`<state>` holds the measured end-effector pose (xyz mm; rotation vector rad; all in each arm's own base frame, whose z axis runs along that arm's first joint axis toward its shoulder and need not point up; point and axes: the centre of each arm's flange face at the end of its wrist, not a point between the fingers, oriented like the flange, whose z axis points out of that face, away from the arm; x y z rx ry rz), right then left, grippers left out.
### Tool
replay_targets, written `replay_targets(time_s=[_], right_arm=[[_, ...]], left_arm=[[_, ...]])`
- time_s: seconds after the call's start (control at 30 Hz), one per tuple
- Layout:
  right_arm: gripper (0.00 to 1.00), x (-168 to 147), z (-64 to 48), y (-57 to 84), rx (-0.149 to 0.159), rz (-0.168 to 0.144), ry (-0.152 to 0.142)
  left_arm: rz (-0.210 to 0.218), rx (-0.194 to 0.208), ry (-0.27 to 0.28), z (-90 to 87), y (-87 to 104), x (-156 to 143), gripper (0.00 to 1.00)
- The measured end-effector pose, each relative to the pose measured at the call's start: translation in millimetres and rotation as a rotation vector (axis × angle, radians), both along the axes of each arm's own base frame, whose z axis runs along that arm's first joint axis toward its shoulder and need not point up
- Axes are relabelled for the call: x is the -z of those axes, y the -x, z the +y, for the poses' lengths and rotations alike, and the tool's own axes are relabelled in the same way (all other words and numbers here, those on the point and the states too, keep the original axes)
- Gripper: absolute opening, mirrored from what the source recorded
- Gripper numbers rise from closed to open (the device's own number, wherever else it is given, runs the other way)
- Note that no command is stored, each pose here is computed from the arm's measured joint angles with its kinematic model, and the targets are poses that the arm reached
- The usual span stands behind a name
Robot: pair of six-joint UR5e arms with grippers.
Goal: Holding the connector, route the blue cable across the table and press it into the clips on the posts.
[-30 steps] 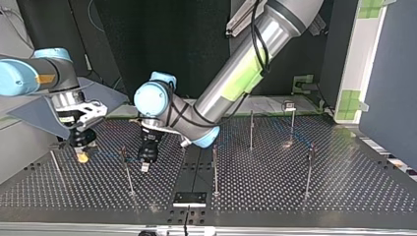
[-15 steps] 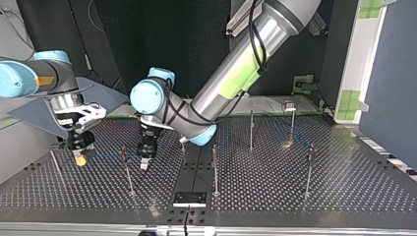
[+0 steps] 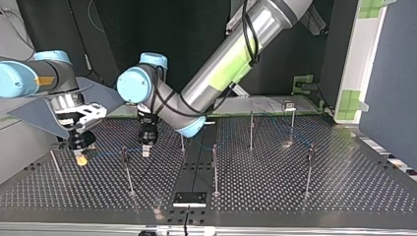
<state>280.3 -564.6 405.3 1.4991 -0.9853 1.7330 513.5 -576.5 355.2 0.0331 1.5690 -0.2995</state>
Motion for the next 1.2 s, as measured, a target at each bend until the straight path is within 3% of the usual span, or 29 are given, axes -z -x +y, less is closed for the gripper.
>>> replay_targets(time_s=[0.2,0.63,0.9,1.2], right_arm=[[0.00,0.3,0.6,-1.4,-0.003,-0.001,-0.001],[0.00,0.8,2.5,-4.9,-0.011,-0.003,-0.005],[0.00,1.7,3.2,-6.6,-0.014,-0.003,-0.008],[0.00,2.2,1.9,-5.3,-0.013,-0.004,-0.007]], left_arm=[[0.015,-0.020,0.008,4.4,22.3,-10.9,1.00],[-0.044,0.011,0.086,1.6,65.1,-43.7,1.00],[-0.068,-0.022,0.148,15.9,86.7,-63.9,1.00],[-0.117,-0.072,0.188,42.4,92.5,-85.4,1.00]])
